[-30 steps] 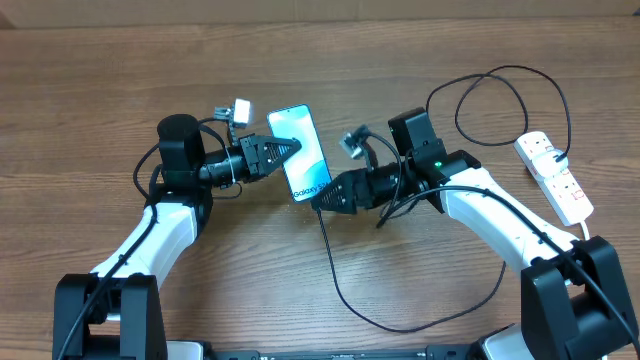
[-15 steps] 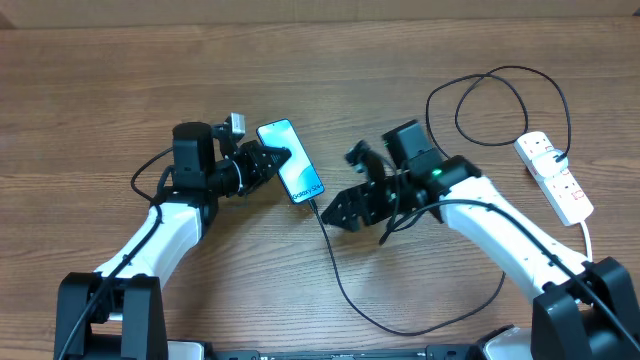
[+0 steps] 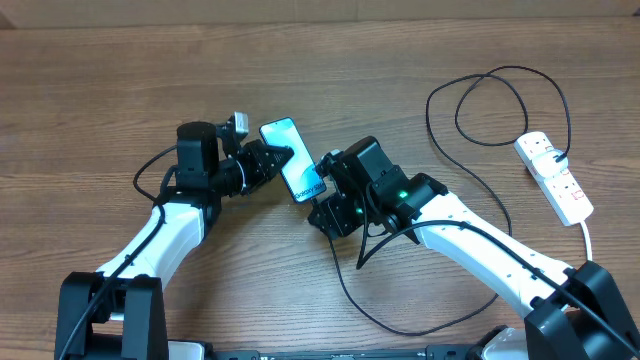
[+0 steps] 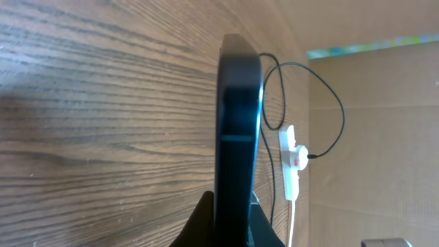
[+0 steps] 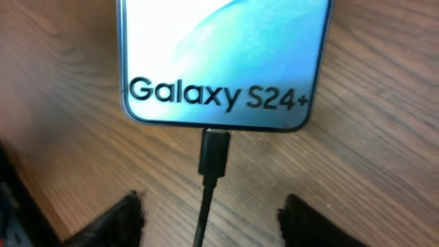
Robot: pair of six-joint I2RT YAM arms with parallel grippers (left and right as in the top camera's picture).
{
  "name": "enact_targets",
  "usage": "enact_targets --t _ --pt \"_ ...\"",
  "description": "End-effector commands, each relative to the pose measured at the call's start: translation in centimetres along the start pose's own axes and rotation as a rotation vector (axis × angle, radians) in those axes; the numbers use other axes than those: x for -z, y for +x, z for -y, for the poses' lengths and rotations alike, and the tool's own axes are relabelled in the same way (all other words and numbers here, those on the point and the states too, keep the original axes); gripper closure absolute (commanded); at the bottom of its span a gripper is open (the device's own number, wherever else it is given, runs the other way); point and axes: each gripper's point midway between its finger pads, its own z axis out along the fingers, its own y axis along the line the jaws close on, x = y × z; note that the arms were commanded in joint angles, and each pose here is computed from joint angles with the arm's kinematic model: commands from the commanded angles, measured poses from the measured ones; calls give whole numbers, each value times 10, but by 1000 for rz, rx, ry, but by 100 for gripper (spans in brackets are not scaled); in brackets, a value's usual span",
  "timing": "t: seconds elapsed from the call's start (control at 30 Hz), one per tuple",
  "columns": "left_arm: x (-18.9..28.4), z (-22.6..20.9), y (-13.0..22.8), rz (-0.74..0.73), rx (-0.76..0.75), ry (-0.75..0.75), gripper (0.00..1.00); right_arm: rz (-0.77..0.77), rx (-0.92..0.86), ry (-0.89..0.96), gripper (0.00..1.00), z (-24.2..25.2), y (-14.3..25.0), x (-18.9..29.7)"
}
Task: Plug charger to phone and switch on socket
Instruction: 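Push the plug into the phone's bottom port with the right gripper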
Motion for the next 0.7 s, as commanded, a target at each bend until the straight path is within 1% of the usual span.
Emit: enact_targets --t 0.0,0.07,0.1,0.37,0.57,0.67 --pt "0 16 3 -26 -49 56 96 45 5 26 55 1 -12 7" --pt "0 16 3 -26 -49 56 96 45 3 19 65 -1 -12 7" --pt "0 16 3 -26 -49 56 96 42 3 16 66 -1 -11 7" --pt "0 15 3 -25 -49 56 96 30 -6 -19 66 -13 -8 5" --pt "0 16 2 -22 -53 60 96 26 -7 -19 65 -13 -8 3" --pt "0 18 1 -18 -57 64 96 14 -11 -16 69 -11 -5 0"
